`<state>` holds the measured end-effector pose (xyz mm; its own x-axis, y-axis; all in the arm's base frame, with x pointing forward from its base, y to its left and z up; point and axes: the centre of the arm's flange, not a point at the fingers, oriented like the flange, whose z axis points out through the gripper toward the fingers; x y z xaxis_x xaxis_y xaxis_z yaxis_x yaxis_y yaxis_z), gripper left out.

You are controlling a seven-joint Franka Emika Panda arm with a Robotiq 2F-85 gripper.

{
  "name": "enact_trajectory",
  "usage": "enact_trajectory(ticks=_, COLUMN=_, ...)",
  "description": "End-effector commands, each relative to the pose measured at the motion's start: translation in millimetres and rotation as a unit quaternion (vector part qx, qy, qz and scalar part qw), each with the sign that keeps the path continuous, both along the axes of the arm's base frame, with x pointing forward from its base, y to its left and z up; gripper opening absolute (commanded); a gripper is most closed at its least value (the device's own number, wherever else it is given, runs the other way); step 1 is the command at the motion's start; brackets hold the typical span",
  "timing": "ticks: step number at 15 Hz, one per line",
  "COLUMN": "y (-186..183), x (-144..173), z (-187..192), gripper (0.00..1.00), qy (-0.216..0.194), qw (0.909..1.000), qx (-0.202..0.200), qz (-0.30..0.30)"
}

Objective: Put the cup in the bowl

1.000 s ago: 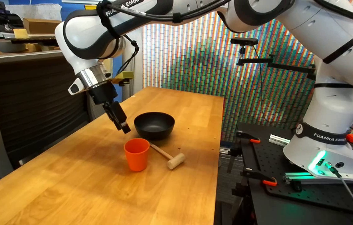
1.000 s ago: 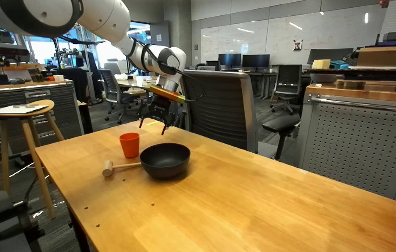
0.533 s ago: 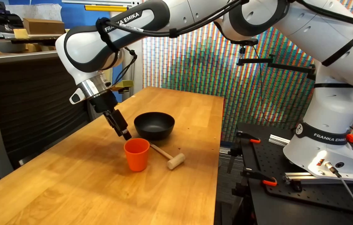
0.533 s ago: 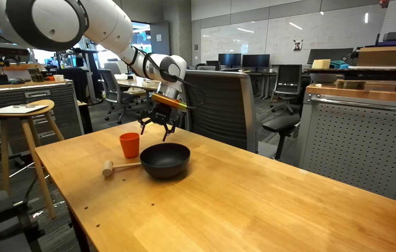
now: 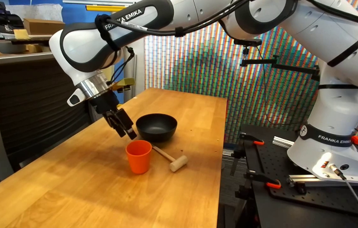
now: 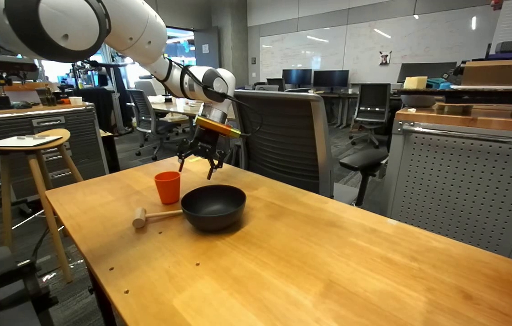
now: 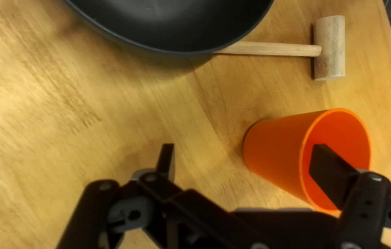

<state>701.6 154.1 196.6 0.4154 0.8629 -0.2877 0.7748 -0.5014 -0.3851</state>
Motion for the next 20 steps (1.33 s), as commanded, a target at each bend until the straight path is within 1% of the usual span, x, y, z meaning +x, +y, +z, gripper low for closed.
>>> enact_trajectory(ticks=1, y=-0.8, x=-13.8, z=24.3, gripper=1.00, qy=0.020, qw=0.9996, qx=0.004, qz=0.020)
enact_trajectory(ticks=5, y=3.7, x=-21.3, z=27.2, gripper=1.00, qy=0.012, qw=0.9997, qx=0.008, qz=0.019)
enact_trajectory(ticks=9, y=11.9, x=-22.8, z=19.3, gripper=1.00, qy=-0.033, qw=0.9992, qx=0.000, qz=0.025)
enact_trajectory(ticks=11, y=14.0, x=-23.4, z=15.4, gripper=1.00, qy=-0.047, qw=0.9985, qx=-0.003, qz=0.030)
enact_trajectory(ticks=14, y=15.8, x=-31.1, z=10.8, gripper=1.00, qy=-0.078, qw=0.9964, qx=-0.014, qz=0.030)
enact_trajectory(ticks=17, y=15.3, x=-37.7, z=13.5, gripper=1.00, qy=-0.083, qw=0.9959, qx=-0.015, qz=0.034)
enact_trajectory(ticks=20, y=12.5, x=-47.5, z=19.0, gripper=1.00, qy=-0.074, qw=0.9964, qx=-0.022, qz=0.033)
